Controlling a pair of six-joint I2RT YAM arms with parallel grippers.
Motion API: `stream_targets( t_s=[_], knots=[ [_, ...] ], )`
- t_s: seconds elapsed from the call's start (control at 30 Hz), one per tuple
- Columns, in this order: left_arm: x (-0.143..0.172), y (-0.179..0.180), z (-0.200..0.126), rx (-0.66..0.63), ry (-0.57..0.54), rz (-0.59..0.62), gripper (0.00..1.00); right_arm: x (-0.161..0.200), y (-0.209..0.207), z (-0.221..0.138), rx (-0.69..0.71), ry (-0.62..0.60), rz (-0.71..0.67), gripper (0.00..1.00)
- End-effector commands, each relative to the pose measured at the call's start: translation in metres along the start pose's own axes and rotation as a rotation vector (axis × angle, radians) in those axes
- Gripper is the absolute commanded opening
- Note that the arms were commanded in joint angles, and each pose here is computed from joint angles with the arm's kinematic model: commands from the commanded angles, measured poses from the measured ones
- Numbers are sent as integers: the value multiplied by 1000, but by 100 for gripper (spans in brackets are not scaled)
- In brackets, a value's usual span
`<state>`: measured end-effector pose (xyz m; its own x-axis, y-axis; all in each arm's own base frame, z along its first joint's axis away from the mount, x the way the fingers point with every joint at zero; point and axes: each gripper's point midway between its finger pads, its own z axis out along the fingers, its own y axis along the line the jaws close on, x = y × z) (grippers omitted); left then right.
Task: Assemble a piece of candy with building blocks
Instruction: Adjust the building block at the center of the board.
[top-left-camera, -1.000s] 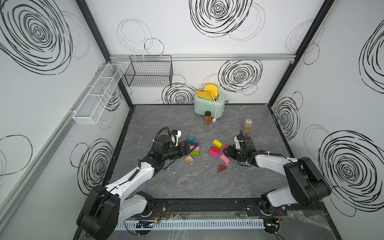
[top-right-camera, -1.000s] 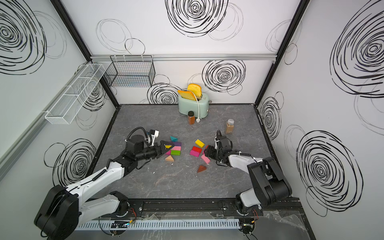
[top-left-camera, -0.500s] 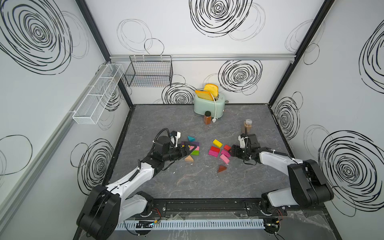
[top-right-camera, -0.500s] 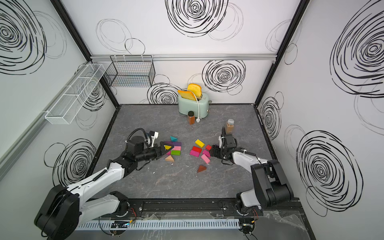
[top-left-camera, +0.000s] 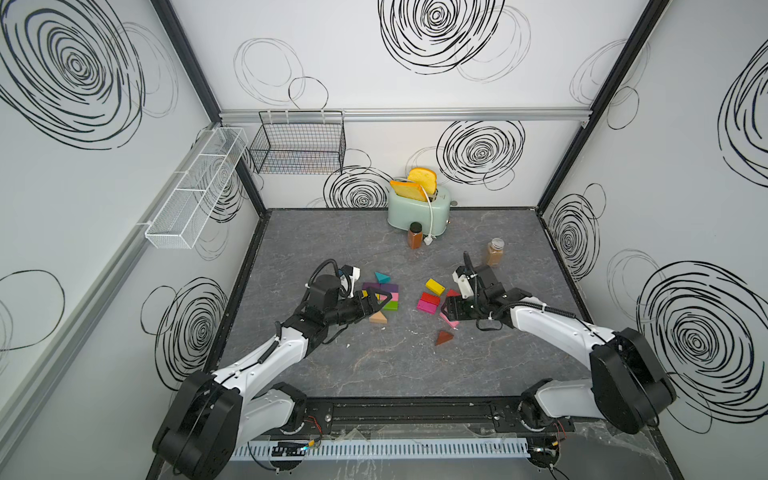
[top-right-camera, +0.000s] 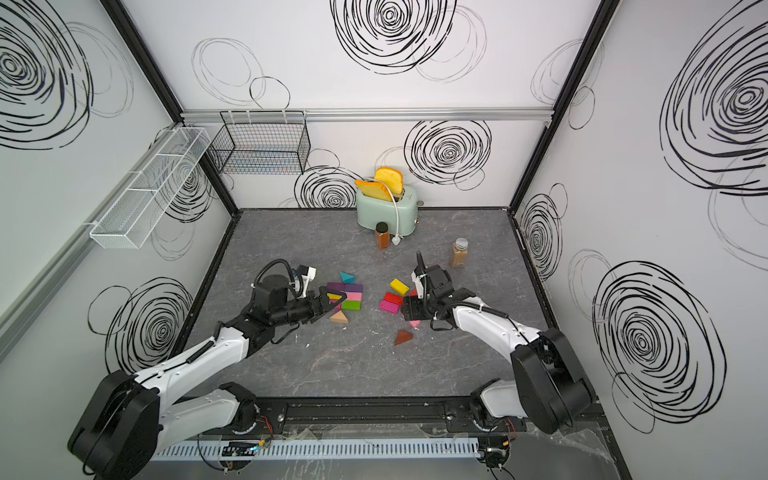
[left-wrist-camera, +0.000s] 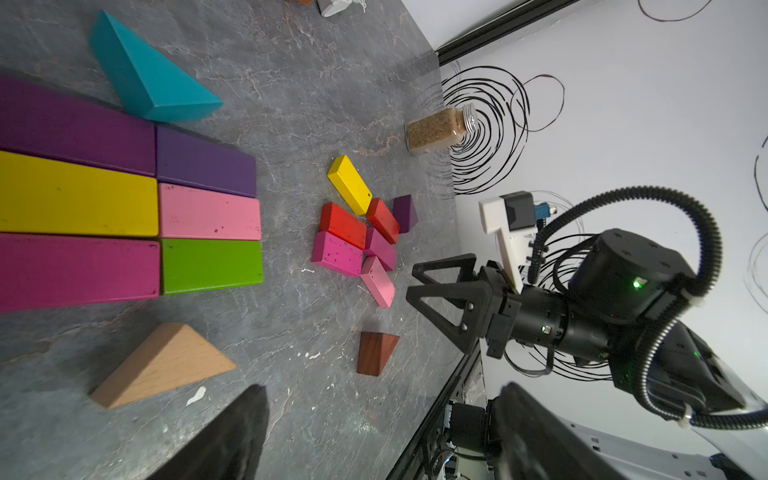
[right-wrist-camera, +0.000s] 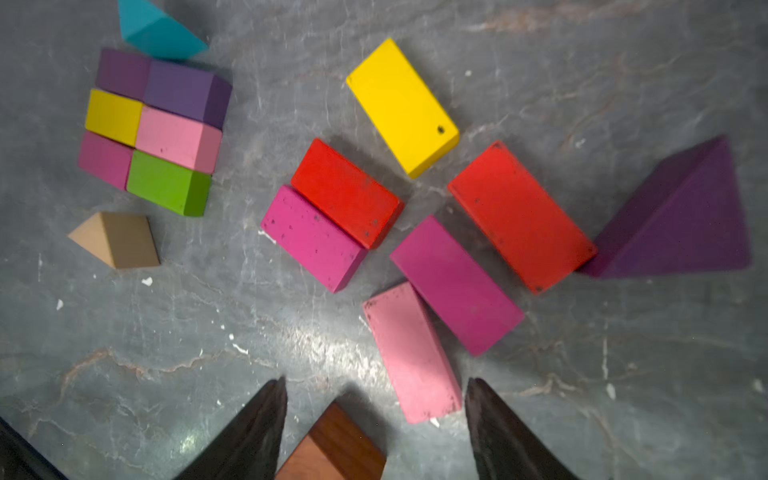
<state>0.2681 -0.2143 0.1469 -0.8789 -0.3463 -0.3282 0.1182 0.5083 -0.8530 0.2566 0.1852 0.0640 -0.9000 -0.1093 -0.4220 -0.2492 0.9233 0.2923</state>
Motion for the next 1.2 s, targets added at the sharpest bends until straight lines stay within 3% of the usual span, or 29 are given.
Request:
stream_targets(
  t_s=[0.0,0.33,0.6,1.17],
  knots=[
    [-6,-8,-5,30,-25,37,91,26,-14,9,85,94,35,72],
    [-11,-24,-12,87,-32,55,91,44,-9,24,197,165,-12,62],
    [-13,-34,-11,111,-26,71,91,48,-14,32,210,167,7,51],
    [-15,-32,-10,99,-34,60,91,19,-45,37,216,104,66,48]
  ],
)
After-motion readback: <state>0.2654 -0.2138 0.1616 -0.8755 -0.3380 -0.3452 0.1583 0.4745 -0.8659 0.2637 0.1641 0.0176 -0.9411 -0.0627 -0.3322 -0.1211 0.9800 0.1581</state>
